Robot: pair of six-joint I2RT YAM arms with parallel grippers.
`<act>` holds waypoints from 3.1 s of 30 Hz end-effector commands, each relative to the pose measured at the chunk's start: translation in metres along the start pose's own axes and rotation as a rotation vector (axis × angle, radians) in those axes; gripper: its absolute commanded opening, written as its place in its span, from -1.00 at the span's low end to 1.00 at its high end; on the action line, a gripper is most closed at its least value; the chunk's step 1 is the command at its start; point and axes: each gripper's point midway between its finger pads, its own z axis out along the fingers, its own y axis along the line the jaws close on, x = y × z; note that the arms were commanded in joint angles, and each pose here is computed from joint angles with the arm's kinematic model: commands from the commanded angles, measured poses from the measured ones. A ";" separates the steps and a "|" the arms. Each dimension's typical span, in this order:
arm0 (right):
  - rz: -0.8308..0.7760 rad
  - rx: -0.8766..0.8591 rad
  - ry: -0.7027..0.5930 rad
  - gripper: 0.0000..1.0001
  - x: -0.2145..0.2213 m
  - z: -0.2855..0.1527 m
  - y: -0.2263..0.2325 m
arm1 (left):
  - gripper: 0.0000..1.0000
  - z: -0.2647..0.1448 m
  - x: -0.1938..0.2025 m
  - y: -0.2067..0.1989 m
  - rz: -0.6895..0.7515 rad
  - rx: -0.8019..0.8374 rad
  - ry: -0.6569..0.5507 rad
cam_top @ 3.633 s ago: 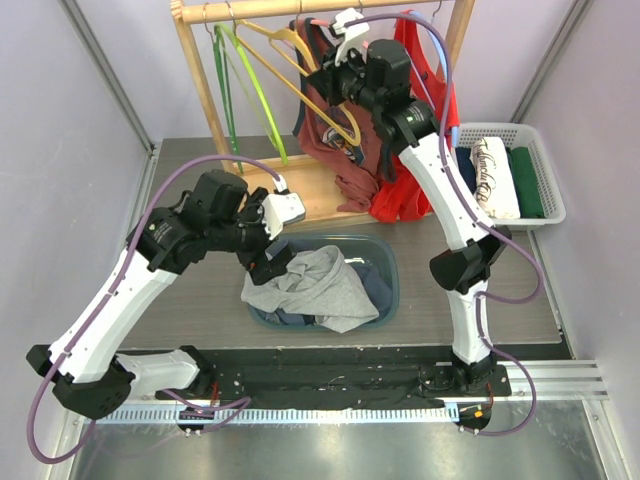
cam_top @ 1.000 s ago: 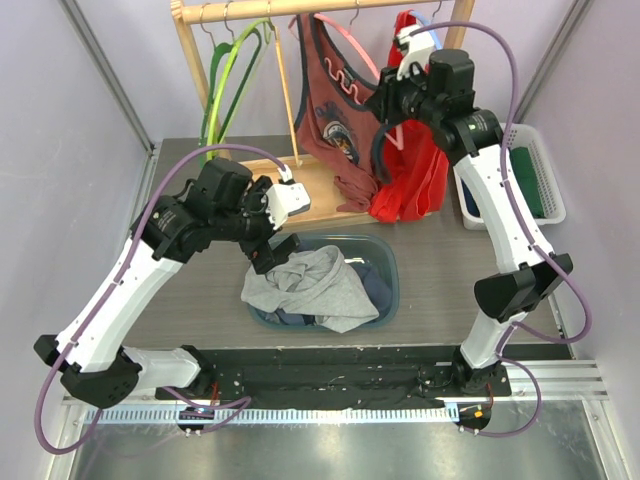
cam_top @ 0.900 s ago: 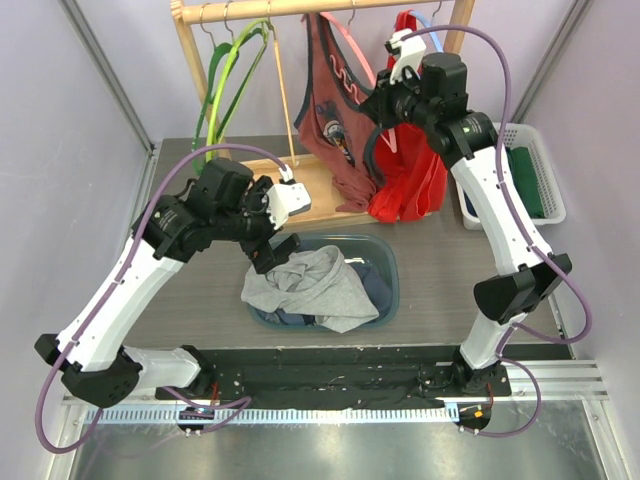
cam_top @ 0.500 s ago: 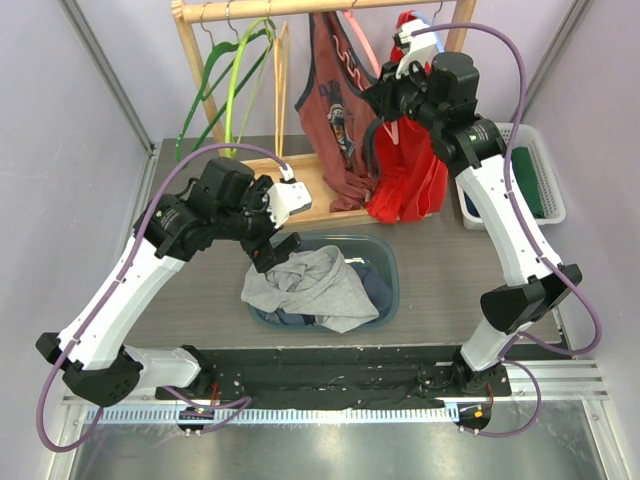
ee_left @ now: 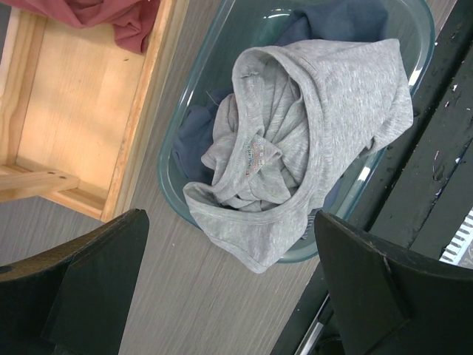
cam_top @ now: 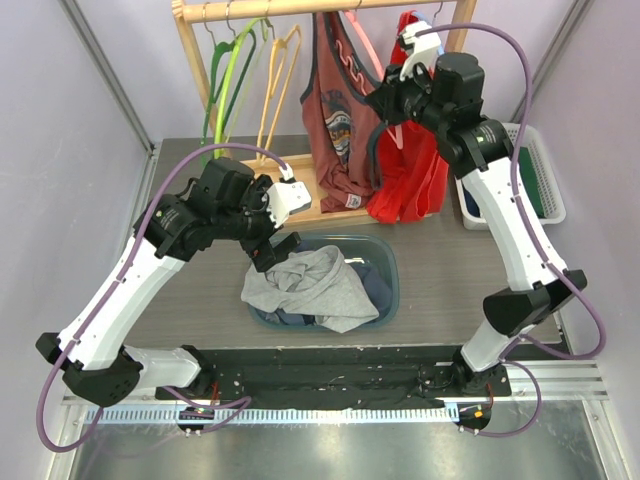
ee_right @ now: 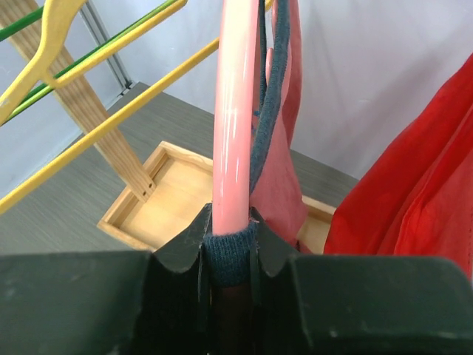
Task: Remove the tank top from the hanger
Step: Pick up the hanger from the clothesline, then remove the tank top from the hanger.
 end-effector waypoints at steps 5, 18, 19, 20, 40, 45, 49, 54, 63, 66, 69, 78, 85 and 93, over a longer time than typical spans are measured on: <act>0.011 -0.008 -0.208 -0.98 -0.057 -0.070 0.017 | 1.00 -0.009 -0.014 0.005 0.006 -0.029 -0.061; 0.086 -0.118 -0.090 -0.97 -0.013 -0.127 0.048 | 0.99 -0.015 -0.019 0.008 0.008 -0.045 -0.083; 0.080 -0.145 -0.108 -0.97 -0.016 -0.136 0.054 | 0.99 -0.014 -0.018 0.008 0.009 -0.047 -0.080; 0.064 -0.183 -0.150 -0.97 -0.024 -0.156 0.064 | 0.99 -0.014 -0.018 0.008 0.010 -0.048 -0.081; -0.125 -0.466 -0.635 -0.97 -0.165 -0.352 0.143 | 0.99 -0.014 -0.025 0.003 -0.013 -0.018 -0.111; -0.124 -0.453 -0.629 -0.97 -0.162 -0.356 0.142 | 0.99 -0.016 -0.027 0.003 -0.012 -0.014 -0.119; -0.120 -0.444 -0.617 -0.98 -0.159 -0.353 0.140 | 0.99 -0.016 -0.027 0.001 -0.013 -0.007 -0.122; -0.124 -0.394 -0.573 -0.98 -0.150 -0.337 0.130 | 0.99 -0.017 -0.025 -0.001 -0.013 0.005 -0.122; -0.099 -0.475 -0.346 -0.97 -0.087 -0.298 0.134 | 0.99 -0.039 -0.021 -0.025 0.042 0.094 -0.159; -0.067 -0.494 -0.232 -0.97 -0.050 -0.284 0.134 | 0.99 -0.047 -0.007 -0.035 0.075 0.112 -0.157; -0.066 -0.529 -0.170 -0.97 -0.029 -0.283 0.137 | 0.99 -0.052 0.003 -0.038 0.107 0.108 -0.148; -0.096 -0.617 -0.102 -0.97 0.003 -0.280 0.146 | 0.99 -0.102 -0.033 -0.031 0.182 0.023 -0.288; -0.062 -0.731 0.026 -0.97 0.028 -0.272 0.156 | 0.99 -0.127 -0.056 -0.022 0.227 -0.045 -0.368; -0.061 -0.761 0.106 -0.97 0.046 -0.257 0.157 | 1.00 -0.171 -0.087 -0.009 0.290 -0.182 -0.517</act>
